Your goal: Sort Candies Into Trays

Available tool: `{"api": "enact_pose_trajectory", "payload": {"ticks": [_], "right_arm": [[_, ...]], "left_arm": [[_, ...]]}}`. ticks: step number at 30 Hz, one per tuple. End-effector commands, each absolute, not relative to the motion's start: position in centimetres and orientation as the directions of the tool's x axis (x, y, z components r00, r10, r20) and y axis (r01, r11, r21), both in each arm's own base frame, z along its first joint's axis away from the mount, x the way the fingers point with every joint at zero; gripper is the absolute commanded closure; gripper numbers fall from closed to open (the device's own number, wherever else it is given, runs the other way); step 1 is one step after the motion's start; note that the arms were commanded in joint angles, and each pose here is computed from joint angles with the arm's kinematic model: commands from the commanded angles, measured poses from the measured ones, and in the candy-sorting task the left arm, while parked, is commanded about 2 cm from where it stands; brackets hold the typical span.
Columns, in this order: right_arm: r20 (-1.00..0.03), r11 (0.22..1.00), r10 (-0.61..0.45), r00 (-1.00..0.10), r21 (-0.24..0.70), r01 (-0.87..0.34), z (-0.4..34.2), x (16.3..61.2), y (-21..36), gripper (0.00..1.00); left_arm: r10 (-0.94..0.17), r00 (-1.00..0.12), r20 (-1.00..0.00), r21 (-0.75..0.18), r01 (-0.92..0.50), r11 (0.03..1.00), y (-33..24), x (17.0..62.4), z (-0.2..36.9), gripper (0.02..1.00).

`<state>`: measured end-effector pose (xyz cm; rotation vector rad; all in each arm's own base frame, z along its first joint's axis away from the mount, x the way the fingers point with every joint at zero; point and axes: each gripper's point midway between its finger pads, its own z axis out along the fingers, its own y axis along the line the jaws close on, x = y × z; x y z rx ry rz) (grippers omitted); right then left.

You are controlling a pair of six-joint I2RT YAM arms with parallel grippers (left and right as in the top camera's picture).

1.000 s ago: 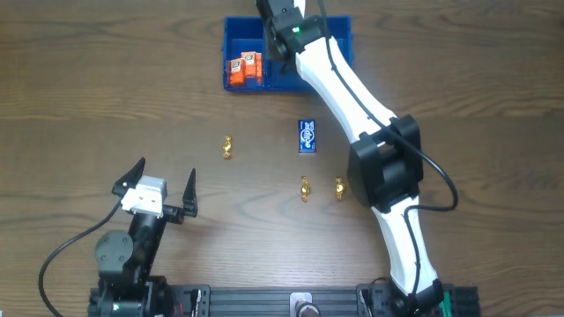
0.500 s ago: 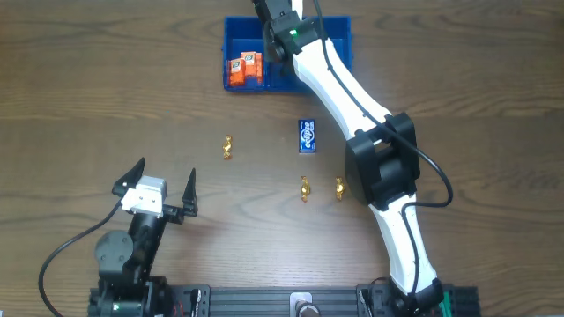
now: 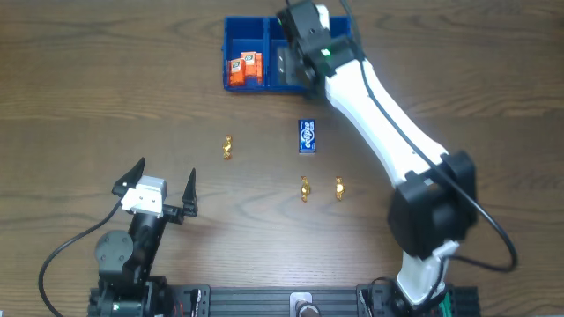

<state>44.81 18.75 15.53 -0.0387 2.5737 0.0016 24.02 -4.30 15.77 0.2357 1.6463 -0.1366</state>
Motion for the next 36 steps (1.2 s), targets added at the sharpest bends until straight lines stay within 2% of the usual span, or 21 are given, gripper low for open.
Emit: {"api": "enact_pose_trajectory", "payload": {"ticks": [1,5,9,12,19,21,23,26,27,31,36], "right_arm": [[-0.306,1.000,0.008,-0.952,0.022,0.001,6.1,39.7,18.4,0.152],[-0.206,0.999,0.014,-0.978,0.040,0.006,2.0,37.1,18.7,0.152],[-0.157,1.000,-0.025,-0.987,0.014,-0.027,0.0,35.8,19.8,0.154],[-0.129,1.000,-0.011,-0.992,0.010,-0.013,-1.1,35.2,20.1,0.180],[-0.123,1.000,0.012,-0.992,0.009,0.011,-1.4,35.2,20.0,0.617],[-0.124,1.000,0.013,-0.992,0.009,0.012,-1.4,35.2,20.0,0.691],[-0.128,1.000,0.013,-0.992,0.011,0.012,-1.2,35.3,20.0,0.724],[-0.186,0.999,0.020,-0.982,0.037,0.013,1.5,36.1,20.3,0.779],[-0.249,0.999,0.026,-0.968,0.041,0.016,4.3,37.0,20.2,0.779],[-0.395,0.999,0.027,-0.918,0.027,0.018,12.7,40.4,19.9,0.779],[-0.497,1.000,0.025,-0.868,0.028,0.012,19.7,46.2,19.4,0.796]], "left_arm": [[0.090,-0.114,-0.989,0.058,0.258,0.964,-4.6,23.9,14.2,0.023],[0.090,-0.114,-0.989,0.058,0.258,0.964,-4.6,23.9,14.2,0.020],[0.090,-0.114,-0.989,0.058,0.258,0.964,-4.6,23.9,14.2,0.020],[0.090,-0.114,-0.989,0.058,0.258,0.964,-4.6,23.9,14.2,0.020],[0.090,-0.114,-0.989,0.058,0.258,0.964,-4.6,23.9,14.2,0.023],[0.090,-0.114,-0.989,0.058,0.258,0.964,-4.6,23.9,14.2,0.020],[0.090,-0.114,-0.989,0.058,0.258,0.964,-4.6,23.9,14.2,0.023],[0.090,-0.114,-0.989,0.058,0.258,0.964,-4.6,23.9,14.2,0.020],[0.090,-0.114,-0.989,0.058,0.258,0.964,-4.6,23.9,14.2,0.020],[0.090,-0.114,-0.989,0.058,0.258,0.964,-4.6,23.9,14.2,0.020],[0.090,-0.114,-0.989,0.058,0.258,0.964,-4.6,23.9,14.2,0.020]]}}
